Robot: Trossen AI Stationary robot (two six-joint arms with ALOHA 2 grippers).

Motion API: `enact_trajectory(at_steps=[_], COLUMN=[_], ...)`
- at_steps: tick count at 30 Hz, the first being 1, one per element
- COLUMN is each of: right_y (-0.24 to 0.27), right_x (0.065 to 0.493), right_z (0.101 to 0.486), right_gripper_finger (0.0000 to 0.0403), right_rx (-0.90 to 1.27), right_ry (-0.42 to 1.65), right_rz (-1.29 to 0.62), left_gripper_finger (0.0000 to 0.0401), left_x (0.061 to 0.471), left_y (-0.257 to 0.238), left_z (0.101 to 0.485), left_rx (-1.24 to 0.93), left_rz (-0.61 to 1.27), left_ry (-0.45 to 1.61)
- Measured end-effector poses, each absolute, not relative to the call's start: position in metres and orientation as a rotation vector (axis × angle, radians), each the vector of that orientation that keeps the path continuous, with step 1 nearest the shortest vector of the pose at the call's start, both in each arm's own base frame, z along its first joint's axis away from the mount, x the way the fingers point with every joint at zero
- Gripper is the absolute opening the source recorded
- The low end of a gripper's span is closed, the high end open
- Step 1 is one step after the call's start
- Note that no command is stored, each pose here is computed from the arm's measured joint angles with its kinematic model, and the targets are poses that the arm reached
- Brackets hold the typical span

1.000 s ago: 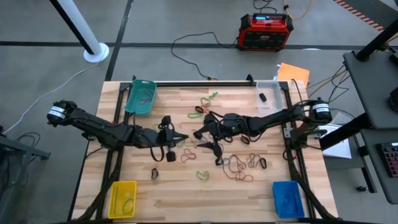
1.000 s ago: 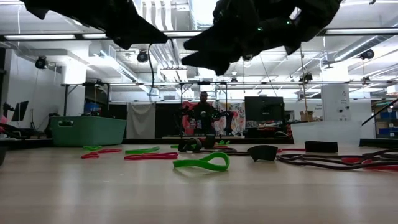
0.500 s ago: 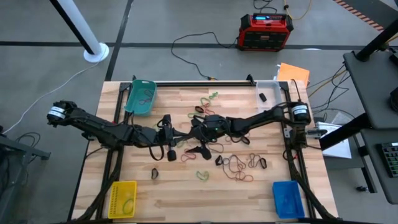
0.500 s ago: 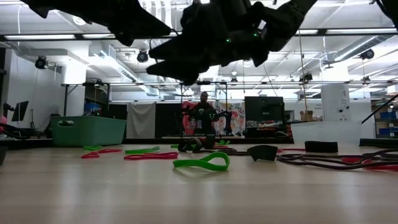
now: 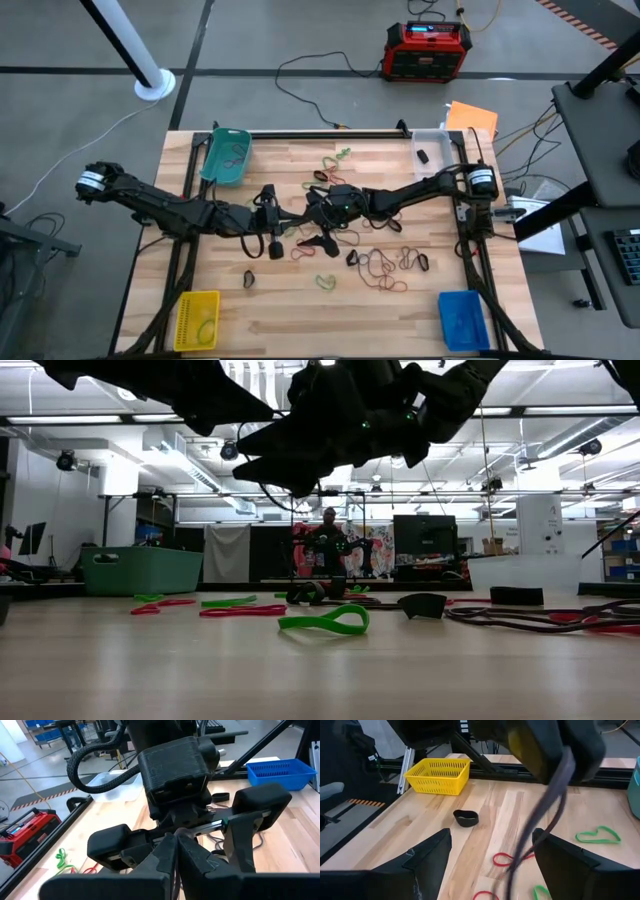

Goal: Sort rubber bands into baskets
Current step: Put the violet rubber band into the blue bin

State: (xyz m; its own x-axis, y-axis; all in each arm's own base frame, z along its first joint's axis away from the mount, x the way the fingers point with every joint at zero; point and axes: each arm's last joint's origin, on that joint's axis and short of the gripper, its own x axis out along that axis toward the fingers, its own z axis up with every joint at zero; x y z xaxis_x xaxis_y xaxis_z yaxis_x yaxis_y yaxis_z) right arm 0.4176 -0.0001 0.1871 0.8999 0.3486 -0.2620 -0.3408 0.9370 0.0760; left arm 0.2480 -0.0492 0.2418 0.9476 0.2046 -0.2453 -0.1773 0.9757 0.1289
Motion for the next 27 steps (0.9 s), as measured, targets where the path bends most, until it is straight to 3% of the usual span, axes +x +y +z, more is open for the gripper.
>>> enact_trajectory(at_steps=[17,22,27], right_y=[-0.0008,-0.0016,-0.0014], right_x=[0.4182,0.4183,0.4181], right_z=[0.1890,0.1891,0.1884], right_gripper_finger=[0.0201,0.0137,0.0040], right_rx=[0.047,0.045,0.045], right_ry=[0.264,0.264,0.270], right_rz=[0.302,0.279,0.280], left_gripper_finger=[0.0000,0.0000,0.0000], left_x=[0.2490,0.2493,0.2493], left_y=[-0.0508,-0.0508,-0.0508], left_z=[0.2446,0.2441,0.2441], left_rx=[0.059,0.060,0.060], left_rz=[0.153,0.153,0.155], left_ry=[0.228,0.231,0.231])
